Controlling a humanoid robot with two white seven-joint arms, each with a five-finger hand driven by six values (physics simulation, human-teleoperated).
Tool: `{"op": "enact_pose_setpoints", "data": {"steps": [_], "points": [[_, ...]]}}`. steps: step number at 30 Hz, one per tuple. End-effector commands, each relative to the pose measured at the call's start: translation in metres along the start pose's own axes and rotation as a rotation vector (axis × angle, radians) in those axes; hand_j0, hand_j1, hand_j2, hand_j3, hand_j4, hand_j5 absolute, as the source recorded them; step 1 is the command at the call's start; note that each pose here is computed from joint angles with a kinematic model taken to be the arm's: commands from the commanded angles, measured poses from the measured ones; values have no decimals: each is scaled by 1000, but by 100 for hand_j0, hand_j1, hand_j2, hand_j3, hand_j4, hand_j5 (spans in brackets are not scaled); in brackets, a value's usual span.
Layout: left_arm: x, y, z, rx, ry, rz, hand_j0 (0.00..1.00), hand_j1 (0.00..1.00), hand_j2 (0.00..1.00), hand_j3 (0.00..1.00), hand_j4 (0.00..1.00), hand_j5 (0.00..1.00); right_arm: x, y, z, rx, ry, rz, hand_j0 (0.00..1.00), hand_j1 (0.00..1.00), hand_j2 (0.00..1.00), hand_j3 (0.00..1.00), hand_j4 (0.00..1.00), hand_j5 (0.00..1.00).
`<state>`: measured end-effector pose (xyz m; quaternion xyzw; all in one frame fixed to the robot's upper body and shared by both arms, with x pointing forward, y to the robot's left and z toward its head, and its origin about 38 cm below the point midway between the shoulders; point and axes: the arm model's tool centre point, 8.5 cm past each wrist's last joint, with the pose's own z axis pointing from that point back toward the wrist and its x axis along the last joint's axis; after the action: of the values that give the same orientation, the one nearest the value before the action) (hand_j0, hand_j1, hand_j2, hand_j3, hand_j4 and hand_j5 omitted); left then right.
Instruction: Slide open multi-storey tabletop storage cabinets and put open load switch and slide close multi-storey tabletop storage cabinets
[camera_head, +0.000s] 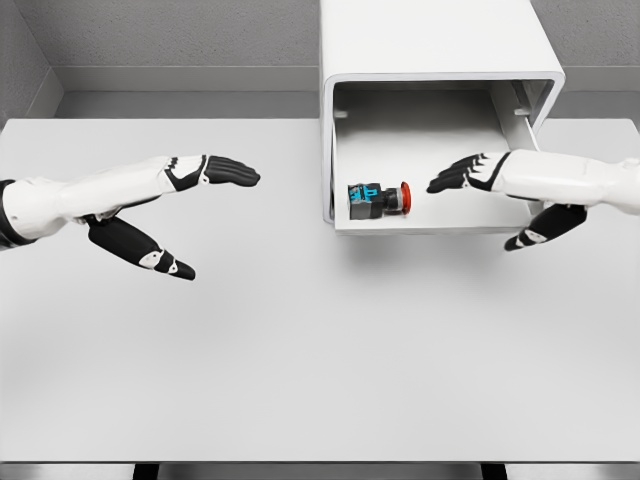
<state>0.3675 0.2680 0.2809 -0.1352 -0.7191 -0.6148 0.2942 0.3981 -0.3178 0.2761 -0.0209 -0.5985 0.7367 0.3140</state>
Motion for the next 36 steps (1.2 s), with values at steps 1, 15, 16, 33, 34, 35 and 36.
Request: {"op": "enact_pose_setpoints", "data": {"steps": [1, 15, 16, 33, 34, 35, 36], "points": [[0, 1, 0, 4, 0, 5, 100, 100, 100, 100, 100, 100, -10, 1, 6, -5, 35, -17, 100, 100, 100, 100, 100, 100], [0, 0, 0, 4, 1, 6, 100, 100, 100, 100, 100, 100, -9, 0, -4, 4, 28, 17, 100, 100, 100, 100, 100, 100], [0, 0, 0, 4, 1, 6, 100, 100, 100, 100, 100, 100, -10, 0, -4, 4, 28, 18, 100, 100, 100, 100, 100, 100], [-2, -4, -2, -15, 4, 8, 100, 100, 100, 100, 100, 100, -43, -13, -46, -30, 68, 33, 100, 100, 100, 100, 100, 100], [-2, -4, -2, -16, 4, 7, 100, 100, 100, 100, 100, 100, -46, -12, -47, -30, 75, 28, 100, 100, 100, 100, 100, 100], [-2, -4, -2, -16, 4, 7, 100, 100, 100, 100, 100, 100, -47, -14, -48, -30, 81, 37, 100, 100, 100, 100, 100, 100], [-2, -4, -1, -17, 7, 7, 100, 100, 100, 100, 100, 100, -47, -15, -48, -32, 81, 39, 100, 100, 100, 100, 100, 100]]}}
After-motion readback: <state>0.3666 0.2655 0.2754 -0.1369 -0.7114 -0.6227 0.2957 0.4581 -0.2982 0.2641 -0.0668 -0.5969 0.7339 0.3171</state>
